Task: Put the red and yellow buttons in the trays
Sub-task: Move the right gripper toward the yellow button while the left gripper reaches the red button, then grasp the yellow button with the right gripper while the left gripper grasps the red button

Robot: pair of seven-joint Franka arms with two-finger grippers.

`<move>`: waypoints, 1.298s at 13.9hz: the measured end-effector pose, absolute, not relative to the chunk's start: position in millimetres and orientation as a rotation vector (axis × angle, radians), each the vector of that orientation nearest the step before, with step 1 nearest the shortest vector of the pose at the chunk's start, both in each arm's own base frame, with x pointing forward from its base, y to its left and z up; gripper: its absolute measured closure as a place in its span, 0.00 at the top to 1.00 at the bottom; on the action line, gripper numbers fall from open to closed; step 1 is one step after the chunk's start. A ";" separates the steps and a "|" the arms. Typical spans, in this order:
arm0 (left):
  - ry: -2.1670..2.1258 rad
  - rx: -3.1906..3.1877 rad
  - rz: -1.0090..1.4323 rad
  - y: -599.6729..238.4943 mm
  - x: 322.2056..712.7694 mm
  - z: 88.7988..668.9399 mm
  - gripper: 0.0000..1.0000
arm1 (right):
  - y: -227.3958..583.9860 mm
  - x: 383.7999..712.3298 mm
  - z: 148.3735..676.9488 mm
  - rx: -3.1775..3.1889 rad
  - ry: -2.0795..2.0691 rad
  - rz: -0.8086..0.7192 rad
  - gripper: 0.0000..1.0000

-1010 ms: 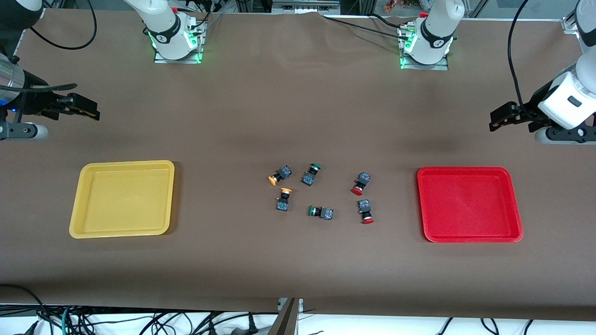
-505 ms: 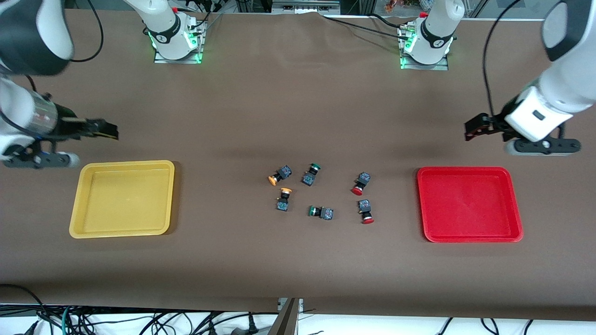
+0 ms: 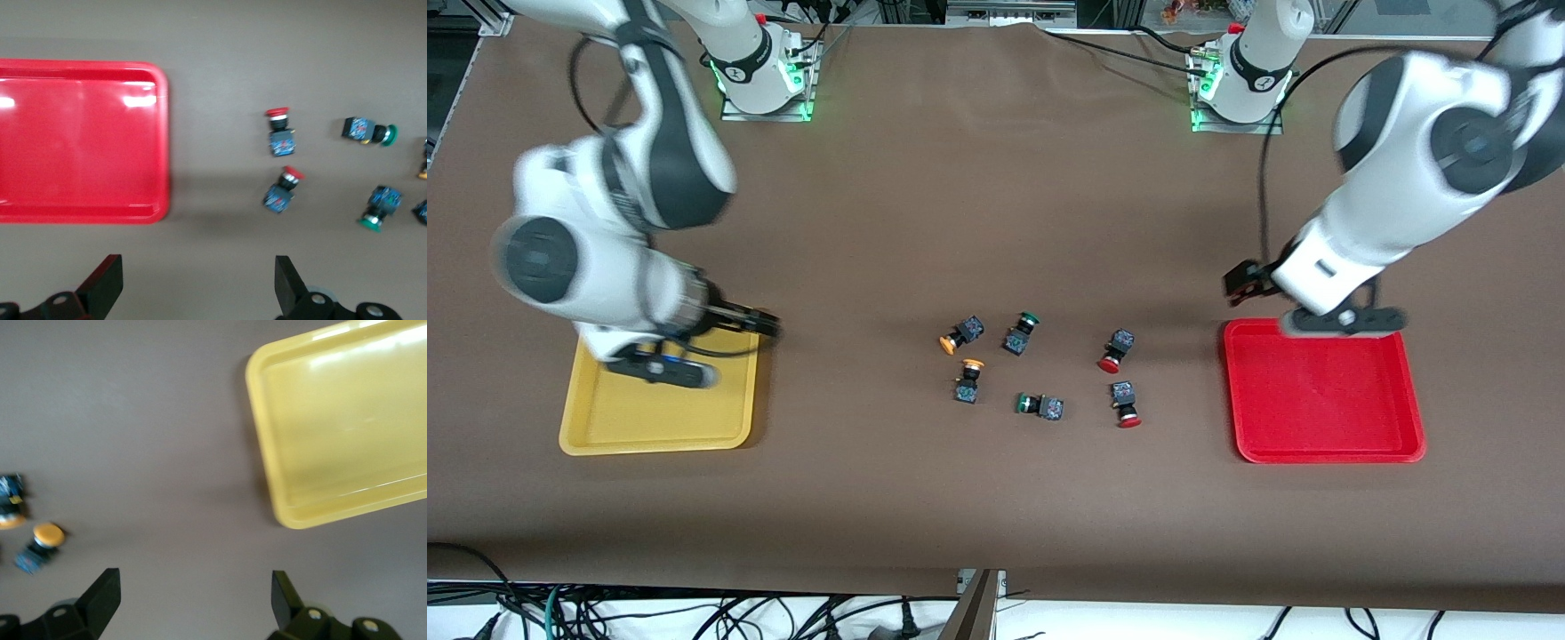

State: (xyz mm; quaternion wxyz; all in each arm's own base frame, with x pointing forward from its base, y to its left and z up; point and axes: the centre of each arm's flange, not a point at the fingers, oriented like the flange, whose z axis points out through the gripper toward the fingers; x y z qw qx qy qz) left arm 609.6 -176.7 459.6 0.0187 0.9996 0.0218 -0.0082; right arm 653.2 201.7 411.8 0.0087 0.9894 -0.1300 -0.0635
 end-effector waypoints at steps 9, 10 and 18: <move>-0.324 3.161 -0.091 -283.5 599.8 341.1 1.00 | 389.3 619.2 277.9 3.063 -0.931 0.008 1.00; -0.427 3.150 -0.100 -287.4 597.8 337.6 1.00 | 402.7 612.9 265.4 3.063 -0.955 0.017 1.00; -0.716 3.082 -0.087 -285.0 591.3 288.7 1.00 | 457.7 571.1 202.0 3.059 -0.912 -0.006 1.00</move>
